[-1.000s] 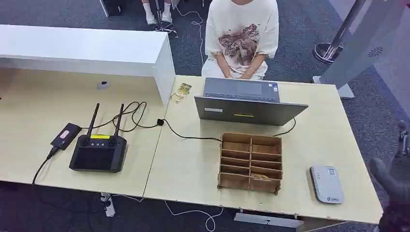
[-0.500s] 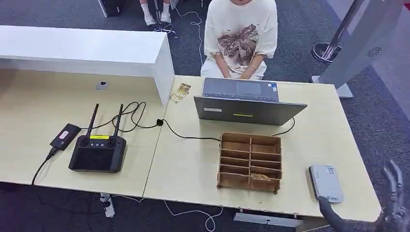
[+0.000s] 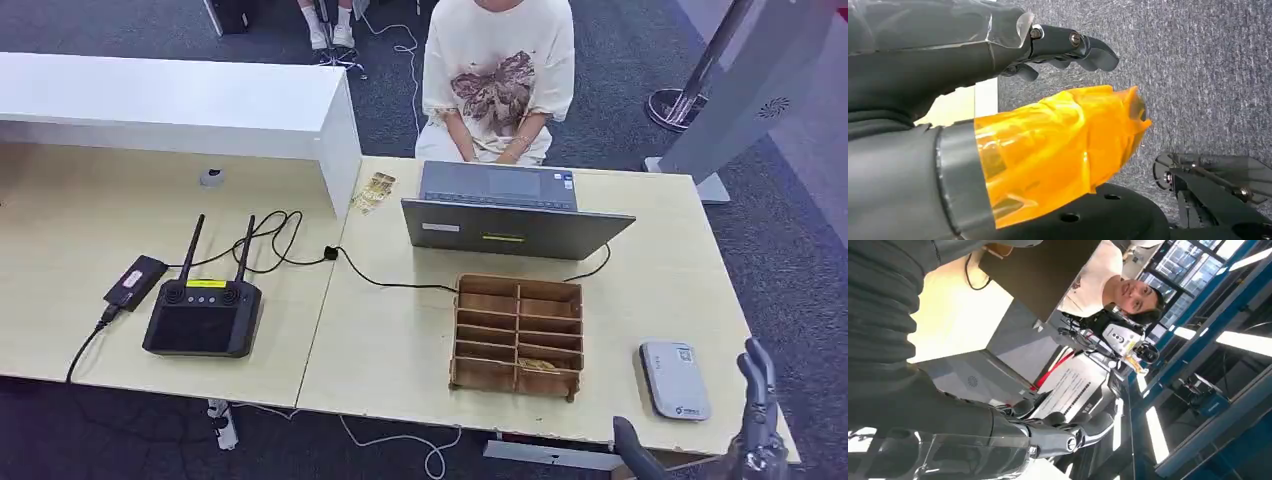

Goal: Pass the card to the sensor for recognition and then transmit it.

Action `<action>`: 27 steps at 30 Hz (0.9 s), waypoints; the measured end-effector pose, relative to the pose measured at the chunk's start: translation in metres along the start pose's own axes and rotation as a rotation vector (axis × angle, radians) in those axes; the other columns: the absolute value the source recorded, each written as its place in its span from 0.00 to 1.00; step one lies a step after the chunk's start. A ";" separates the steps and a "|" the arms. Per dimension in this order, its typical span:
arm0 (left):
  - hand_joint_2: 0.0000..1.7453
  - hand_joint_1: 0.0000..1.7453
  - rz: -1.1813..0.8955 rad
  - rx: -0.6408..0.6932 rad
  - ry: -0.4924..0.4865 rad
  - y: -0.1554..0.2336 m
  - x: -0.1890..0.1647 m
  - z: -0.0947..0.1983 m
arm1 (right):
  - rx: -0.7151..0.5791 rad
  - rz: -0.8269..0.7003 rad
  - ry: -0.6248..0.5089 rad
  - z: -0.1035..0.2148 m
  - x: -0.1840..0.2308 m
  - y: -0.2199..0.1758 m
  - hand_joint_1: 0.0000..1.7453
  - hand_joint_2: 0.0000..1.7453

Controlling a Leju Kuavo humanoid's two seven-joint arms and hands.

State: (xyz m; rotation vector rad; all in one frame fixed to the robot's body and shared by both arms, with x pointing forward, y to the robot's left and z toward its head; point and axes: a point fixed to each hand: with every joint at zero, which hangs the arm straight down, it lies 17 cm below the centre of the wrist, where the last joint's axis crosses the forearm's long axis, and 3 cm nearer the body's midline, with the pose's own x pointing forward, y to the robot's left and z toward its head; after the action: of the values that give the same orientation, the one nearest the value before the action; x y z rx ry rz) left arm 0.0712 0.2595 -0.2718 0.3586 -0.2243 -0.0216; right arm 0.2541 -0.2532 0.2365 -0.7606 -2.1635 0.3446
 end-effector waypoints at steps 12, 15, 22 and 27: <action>0.00 0.00 -0.170 -0.037 0.028 -0.002 -0.010 -0.001 | 0.147 0.506 -0.064 0.013 0.009 0.043 0.00 1.00; 0.00 0.00 -0.160 -0.074 0.014 -0.008 -0.007 0.000 | 0.139 0.604 -0.013 0.012 0.000 0.041 0.00 1.00; 0.00 0.00 -0.274 -0.072 0.044 0.001 -0.015 -0.004 | 0.253 0.654 0.207 0.045 -0.049 0.068 0.00 1.00; 0.00 0.00 -0.272 -0.072 0.046 0.003 -0.015 -0.005 | 0.313 0.650 0.210 0.057 -0.054 0.082 0.00 1.00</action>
State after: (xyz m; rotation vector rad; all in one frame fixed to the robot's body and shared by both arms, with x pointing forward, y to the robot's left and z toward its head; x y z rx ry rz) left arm 0.0574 0.2647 -0.2783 0.3154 -0.1280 -0.2885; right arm 0.2707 -0.2220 0.1279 -1.2391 -1.5694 0.8692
